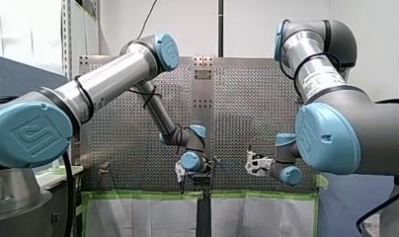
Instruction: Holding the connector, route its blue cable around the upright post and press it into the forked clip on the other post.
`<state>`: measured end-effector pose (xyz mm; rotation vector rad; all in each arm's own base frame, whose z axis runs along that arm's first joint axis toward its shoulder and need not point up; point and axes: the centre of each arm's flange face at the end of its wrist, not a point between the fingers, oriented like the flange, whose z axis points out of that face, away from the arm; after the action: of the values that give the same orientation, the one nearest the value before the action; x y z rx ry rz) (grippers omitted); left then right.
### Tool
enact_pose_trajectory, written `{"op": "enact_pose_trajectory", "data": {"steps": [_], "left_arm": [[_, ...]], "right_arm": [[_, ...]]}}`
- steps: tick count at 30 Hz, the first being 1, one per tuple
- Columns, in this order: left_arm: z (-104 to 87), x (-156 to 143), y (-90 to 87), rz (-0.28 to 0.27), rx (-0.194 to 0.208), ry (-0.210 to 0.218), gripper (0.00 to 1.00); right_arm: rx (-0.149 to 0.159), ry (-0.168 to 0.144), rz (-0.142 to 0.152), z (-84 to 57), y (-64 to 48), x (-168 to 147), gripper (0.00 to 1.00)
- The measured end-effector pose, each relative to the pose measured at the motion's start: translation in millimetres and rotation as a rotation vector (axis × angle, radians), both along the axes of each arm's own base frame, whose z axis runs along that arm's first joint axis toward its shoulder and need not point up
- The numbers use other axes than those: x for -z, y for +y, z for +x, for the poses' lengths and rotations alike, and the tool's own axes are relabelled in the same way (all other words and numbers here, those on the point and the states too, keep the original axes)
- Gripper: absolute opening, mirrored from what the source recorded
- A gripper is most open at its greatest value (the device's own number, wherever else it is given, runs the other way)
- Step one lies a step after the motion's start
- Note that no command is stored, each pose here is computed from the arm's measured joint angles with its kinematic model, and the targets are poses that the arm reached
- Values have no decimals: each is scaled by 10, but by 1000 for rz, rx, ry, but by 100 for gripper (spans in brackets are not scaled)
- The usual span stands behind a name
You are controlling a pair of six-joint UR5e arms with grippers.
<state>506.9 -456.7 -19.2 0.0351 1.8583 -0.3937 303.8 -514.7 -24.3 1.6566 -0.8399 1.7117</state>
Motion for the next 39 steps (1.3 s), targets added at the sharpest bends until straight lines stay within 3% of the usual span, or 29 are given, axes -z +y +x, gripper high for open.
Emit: {"op": "enact_pose_trajectory", "data": {"steps": [31,39], "left_arm": [[217,-143,-58,-25,20,-12,2],[270,-150,-11,-26,16,-10,2]], "right_arm": [[13,-13,-8,-14,-153,-20,0],[17,24,16,5,-239,184,0]]}}
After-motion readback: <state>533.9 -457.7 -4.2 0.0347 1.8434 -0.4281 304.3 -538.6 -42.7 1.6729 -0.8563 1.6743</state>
